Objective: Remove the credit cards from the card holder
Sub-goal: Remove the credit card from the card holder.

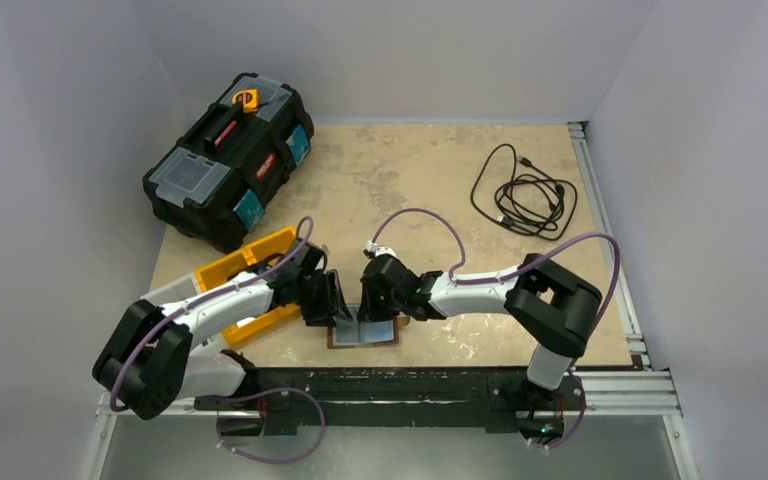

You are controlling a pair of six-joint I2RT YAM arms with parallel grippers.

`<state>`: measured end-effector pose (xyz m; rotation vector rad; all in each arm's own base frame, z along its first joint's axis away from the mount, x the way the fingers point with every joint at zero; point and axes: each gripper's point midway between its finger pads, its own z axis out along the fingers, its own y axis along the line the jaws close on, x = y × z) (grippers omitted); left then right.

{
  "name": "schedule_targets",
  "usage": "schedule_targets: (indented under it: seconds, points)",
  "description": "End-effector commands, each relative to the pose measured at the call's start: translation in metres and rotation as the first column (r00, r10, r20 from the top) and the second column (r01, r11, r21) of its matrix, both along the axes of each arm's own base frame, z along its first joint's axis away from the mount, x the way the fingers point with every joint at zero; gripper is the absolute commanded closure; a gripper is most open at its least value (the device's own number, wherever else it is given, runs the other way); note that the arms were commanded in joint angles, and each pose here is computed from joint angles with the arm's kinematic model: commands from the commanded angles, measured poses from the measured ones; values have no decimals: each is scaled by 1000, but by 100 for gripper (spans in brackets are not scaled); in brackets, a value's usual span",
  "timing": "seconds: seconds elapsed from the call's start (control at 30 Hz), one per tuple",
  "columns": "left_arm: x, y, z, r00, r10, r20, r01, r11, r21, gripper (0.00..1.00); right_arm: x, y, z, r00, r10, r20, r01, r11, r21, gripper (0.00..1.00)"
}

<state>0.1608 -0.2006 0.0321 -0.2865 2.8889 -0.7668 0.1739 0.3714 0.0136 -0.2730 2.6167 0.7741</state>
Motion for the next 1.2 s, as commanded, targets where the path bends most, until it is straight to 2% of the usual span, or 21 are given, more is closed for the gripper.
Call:
schedule_targets:
  seconds: [0.0, 0.7, 0.9, 1.07, 1.17]
  points:
    - [2, 11, 1, 999, 18, 33, -20, 998, 60, 54, -27, -62, -67, 995, -23, -99, -4, 966, -258, 100]
    - [-2, -10, -4, 999, -27, 24, 27, 1000, -9, 58, -27, -64, -70, 994, -26, -108, -2, 967, -253, 100]
    - [-1, -14, 0, 999, -26, 35, 27, 999, -26, 68, -28, -64, -71, 994, -26, -111, -3, 967, -255, 100]
    - [-2, -15, 1, 998, -41, 38, 42, 999, -18, 86, -27, -63, -70, 994, -25, -110, -3, 968, -252, 100]
    - [-3, -16, 2, 998, -54, 40, 55, 998, -9, 90, -27, -62, -69, 994, -25, -107, -3, 968, -250, 100]
